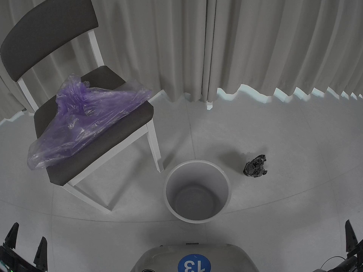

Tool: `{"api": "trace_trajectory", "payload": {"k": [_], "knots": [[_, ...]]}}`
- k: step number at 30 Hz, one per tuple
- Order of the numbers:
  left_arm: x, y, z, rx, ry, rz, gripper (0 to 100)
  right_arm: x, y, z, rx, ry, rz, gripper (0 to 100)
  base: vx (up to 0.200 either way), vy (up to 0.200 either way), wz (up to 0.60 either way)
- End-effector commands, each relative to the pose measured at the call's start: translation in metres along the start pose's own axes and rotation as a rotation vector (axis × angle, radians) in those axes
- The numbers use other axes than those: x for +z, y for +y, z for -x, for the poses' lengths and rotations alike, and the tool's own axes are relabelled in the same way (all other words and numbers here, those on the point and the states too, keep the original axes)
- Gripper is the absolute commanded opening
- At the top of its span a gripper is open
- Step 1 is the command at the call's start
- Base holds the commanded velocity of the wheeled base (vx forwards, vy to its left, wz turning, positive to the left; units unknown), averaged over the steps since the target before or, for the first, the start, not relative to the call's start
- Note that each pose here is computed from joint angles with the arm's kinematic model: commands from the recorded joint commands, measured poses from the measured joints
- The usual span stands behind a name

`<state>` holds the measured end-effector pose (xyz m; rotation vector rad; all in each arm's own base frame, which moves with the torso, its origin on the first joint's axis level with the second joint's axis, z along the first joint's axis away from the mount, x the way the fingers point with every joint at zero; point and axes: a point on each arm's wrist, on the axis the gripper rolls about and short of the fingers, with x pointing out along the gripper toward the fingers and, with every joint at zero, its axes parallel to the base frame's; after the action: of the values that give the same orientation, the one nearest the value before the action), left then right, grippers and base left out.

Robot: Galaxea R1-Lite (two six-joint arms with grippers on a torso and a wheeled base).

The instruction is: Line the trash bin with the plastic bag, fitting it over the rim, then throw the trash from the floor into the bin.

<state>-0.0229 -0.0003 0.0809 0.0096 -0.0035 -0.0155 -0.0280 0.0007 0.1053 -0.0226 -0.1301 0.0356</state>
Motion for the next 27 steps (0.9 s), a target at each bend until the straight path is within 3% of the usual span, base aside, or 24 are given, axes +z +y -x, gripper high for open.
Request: {"api": "trace_trajectory", "payload": {"k": [1,7,11,14,20,24,27], "knots": [[-0.005,0.0,0.0,-0.003,-0.001,-0.017,100,0.071,0.0,-0.006,0.08,-0.112,0.038,100,0.0,0.0,0.0],[-0.005,0.0,0.0,0.0,-0.003,0.011,100,0.099,0.001,-0.036,0.197,-0.028,0.02,100,0.0,0.0,0.0],[0.044,0.0,0.011,-0.028,-0.207,0.149,100,0.107,0.001,-0.055,0.247,0.029,-0.005,100,0.0,0.0,0.0],[0.064,0.0,0.01,-0.031,-0.193,0.145,100,0.114,0.001,-0.063,0.26,0.041,-0.006,100,0.0,0.0,0.0],[0.097,0.002,0.003,-0.023,-0.083,-0.253,100,0.129,0.0,-0.081,0.252,0.049,-0.007,100,0.0,0.0,0.0],[0.12,0.002,-0.013,0.001,-0.023,-0.362,100,0.134,-0.001,-0.093,0.229,0.041,-0.011,100,0.0,0.0,0.0],[0.134,0.003,-0.028,0.051,0.037,-0.414,100,0.135,-0.002,-0.099,0.204,0.04,-0.058,100,0.0,0.0,0.0]]}}
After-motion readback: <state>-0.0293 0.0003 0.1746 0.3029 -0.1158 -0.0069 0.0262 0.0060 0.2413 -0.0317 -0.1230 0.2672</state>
